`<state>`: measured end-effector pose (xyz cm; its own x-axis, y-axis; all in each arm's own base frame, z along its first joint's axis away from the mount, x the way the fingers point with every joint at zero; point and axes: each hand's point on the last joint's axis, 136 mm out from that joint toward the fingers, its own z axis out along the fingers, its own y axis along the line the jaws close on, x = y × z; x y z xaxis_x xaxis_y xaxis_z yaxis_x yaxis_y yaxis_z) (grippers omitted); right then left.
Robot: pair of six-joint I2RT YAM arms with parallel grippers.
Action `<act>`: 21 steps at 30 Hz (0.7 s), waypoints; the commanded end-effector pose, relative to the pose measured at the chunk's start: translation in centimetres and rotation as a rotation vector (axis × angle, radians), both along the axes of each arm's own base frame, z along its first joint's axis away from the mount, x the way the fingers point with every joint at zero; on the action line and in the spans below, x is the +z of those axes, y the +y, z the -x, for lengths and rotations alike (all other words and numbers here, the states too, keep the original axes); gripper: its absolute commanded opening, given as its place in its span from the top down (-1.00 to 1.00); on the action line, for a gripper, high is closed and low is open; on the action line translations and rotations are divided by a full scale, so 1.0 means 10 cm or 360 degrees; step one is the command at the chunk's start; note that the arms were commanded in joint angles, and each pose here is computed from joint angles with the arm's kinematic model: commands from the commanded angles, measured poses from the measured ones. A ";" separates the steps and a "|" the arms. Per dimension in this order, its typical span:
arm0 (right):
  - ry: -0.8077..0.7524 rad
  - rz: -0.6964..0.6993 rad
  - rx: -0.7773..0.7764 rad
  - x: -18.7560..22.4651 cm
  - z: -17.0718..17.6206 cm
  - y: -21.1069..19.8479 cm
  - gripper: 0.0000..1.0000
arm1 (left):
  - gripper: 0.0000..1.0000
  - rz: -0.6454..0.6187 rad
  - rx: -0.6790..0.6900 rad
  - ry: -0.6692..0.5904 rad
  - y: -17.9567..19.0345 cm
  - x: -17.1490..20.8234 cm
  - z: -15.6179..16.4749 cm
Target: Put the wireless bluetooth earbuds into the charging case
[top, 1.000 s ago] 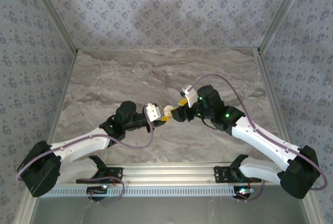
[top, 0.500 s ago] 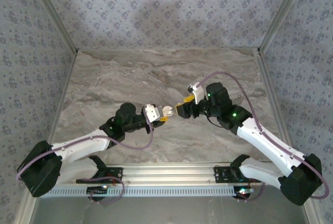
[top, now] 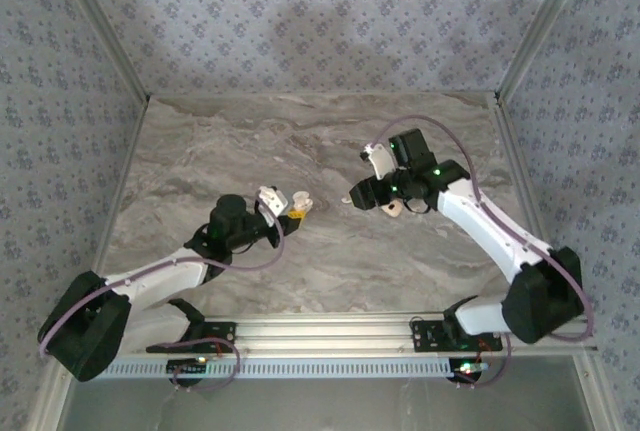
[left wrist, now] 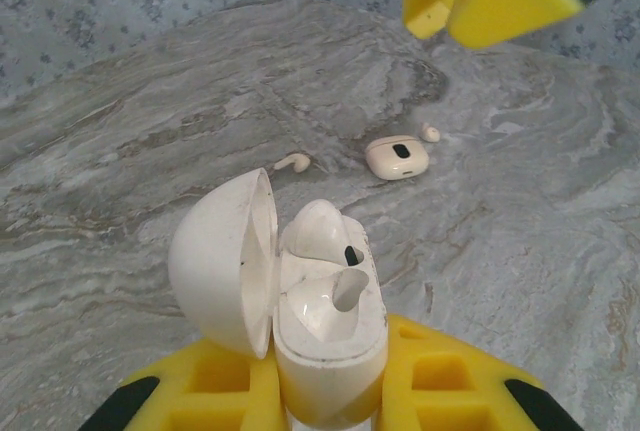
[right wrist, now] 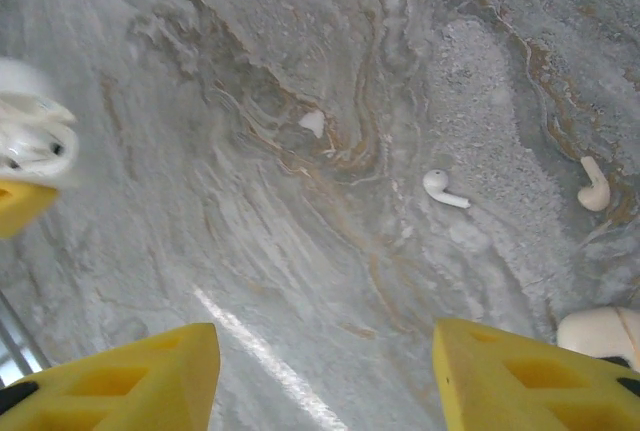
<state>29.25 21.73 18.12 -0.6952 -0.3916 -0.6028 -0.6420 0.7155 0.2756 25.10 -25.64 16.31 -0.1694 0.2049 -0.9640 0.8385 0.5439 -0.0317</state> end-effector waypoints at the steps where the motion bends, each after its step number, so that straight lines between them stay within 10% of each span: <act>1: -0.0044 0.0127 0.0244 -0.02 -0.02 0.00 -0.18 | 0.81 0.0062 0.0046 0.0092 0.08 -0.04 -0.07; 21: -0.0325 0.0870 0.1417 -0.98 -0.39 0.00 -0.03 | 0.80 0.0062 0.0193 0.0246 0.42 -0.27 -0.24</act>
<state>33.10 21.86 8.60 -0.0861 -0.9418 -0.3251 -0.9895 0.1189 -0.0823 27.67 -21.37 13.71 -0.3258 0.1452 -0.9342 0.7424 0.6512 -0.1576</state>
